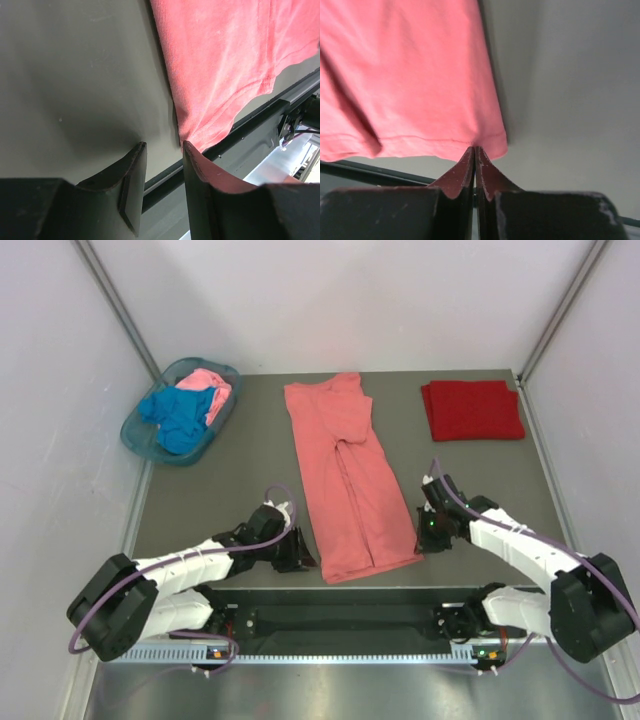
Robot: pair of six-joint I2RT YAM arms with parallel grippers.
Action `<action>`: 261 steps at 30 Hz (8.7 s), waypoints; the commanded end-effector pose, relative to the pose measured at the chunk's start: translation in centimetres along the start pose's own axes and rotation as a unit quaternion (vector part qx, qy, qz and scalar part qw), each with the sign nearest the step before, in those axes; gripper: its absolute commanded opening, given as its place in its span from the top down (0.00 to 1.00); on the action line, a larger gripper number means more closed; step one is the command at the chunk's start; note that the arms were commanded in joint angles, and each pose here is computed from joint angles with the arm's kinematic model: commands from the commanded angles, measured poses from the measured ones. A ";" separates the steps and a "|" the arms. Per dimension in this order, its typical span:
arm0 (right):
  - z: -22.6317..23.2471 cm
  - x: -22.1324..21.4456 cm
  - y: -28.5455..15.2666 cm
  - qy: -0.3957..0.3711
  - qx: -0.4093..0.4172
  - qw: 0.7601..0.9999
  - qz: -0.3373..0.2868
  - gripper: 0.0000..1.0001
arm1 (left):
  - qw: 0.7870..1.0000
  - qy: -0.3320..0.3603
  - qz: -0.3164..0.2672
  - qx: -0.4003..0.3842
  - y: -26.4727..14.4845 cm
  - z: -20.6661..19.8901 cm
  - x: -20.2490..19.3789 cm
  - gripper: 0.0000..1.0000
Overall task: Fold and stack the t-shirts
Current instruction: Fold the tshirt
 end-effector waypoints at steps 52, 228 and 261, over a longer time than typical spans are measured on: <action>-1.2 -1.3 1.4 0.023 -0.002 1.000 0.014 0.67 | 0.997 -0.055 0.035 0.030 2.0 1.2 -2.4 0.57; -0.1 36.8 5.6 -0.042 0.138 0.964 -0.224 0.69 | 0.989 -0.089 -0.103 -0.058 0.8 -4.5 39.2 0.82; -1.7 35.4 5.2 -0.426 0.188 0.831 -0.304 0.51 | 0.951 0.298 -0.081 -0.015 0.0 -5.8 36.8 0.53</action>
Point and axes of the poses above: each gripper's point midway between its finger pads, its own y axis out along the fingers, its own z axis along the line the jaws close on, x = y × z, the point moved 5 cm from there along -y, back along the fingers, and after that the axes turned 13 degrees about -y, right-handed, at the moved point
